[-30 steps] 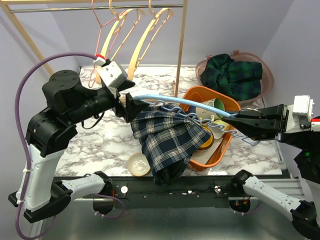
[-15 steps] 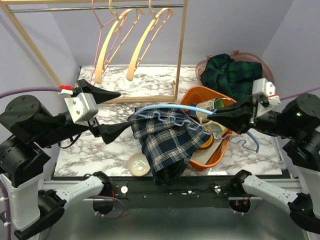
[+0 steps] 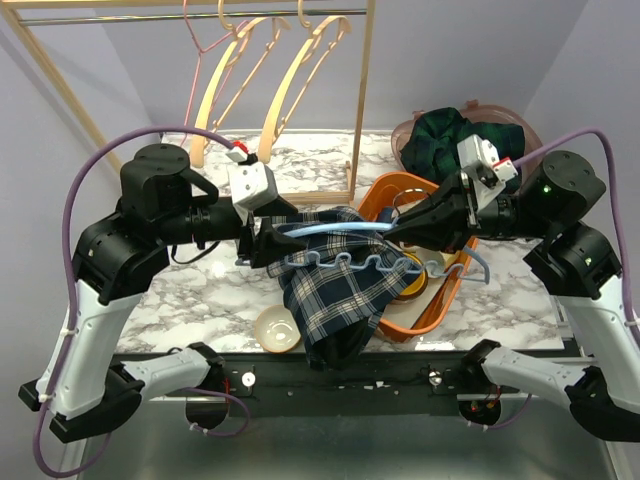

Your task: Remove the skirt from the hanger

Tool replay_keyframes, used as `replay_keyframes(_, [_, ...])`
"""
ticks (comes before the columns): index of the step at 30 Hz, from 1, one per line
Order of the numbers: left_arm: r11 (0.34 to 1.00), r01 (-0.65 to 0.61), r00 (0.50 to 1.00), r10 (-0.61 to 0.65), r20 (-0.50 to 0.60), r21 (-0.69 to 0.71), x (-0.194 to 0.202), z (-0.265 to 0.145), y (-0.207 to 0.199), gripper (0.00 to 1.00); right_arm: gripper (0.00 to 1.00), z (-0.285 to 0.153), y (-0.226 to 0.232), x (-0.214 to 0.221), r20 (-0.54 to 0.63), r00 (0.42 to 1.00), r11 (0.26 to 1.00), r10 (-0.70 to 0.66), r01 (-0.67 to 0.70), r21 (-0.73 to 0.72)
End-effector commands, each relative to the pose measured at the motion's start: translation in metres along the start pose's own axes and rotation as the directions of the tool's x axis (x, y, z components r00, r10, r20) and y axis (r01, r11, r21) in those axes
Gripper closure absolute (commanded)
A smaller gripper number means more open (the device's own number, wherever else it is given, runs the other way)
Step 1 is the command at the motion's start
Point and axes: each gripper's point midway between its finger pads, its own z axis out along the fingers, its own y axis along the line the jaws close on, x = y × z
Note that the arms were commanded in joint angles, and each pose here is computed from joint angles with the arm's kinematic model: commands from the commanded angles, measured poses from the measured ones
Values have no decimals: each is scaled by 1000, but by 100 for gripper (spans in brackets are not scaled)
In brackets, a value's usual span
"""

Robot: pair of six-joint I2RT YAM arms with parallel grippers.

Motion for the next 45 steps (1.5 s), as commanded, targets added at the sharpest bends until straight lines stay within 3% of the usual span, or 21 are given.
replay_keyframes(1, [1000, -21, 999, 21, 30, -10, -6, -15, -10, 53, 99, 0, 19, -28, 72, 995, 993, -62, 69, -95])
replay_keyframes(2, [999, -21, 999, 22, 33, -27, -7, -16, -7, 80, 99, 0, 18, -28, 71, 996, 993, -62, 69, -95])
replay_keyframes(4, [998, -24, 998, 27, 54, -63, -13, -19, -4, 100, 99, 2, 11, -28, 70, 996, 996, -55, 60, -68])
replay_keyframes(6, [992, -12, 997, 20, 68, -122, -16, -22, 4, 100, 58, 4, 4, -30, 83, 996, 999, -24, 26, -23])
replay_keyframes(8, [979, -5, 997, 20, 71, -206, -12, -30, 14, 100, 25, -1, -3, -36, 105, 994, 999, -12, 6, 52])
replay_keyframes(11, [947, 2, 990, 43, 133, -321, -15, -50, 19, 100, 1, -21, -11, -46, 179, 983, 971, 48, -88, 221])
replay_keyframes(16, [883, 48, 960, 89, 266, -468, -41, -92, 22, 100, 0, -66, -17, -61, 334, 942, 880, 32, -185, 437])
replay_keyframes(20, [852, 68, 949, 105, 296, -519, -52, -110, 22, 100, 0, -93, -25, -66, 398, 917, 802, -7, -233, 550])
replay_keyframes(27, [741, 140, 899, 184, 399, -656, -72, -159, 28, 100, 0, -65, -90, 25, 183, 971, 693, 152, -237, 681])
replay_keyframes(31, [634, 214, 872, 219, 438, -743, -82, -186, 44, 100, 0, -33, -131, 85, 50, 958, 669, 283, -234, 705])
replay_keyframes(36, [438, 308, 855, 261, 448, -845, -85, -222, 69, 100, 0, 5, -150, 127, -37, 946, 739, 323, -227, 635])
replay_keyframes(39, [377, 310, 851, 300, 432, -873, -91, -231, 76, 100, 0, 21, -161, 162, -142, 933, 762, 330, -174, 624])
replay_keyframes(45, [119, 343, 873, 327, 363, -932, -77, -260, 101, 100, 0, 47, -147, 214, -346, 895, 869, 283, -86, 488])
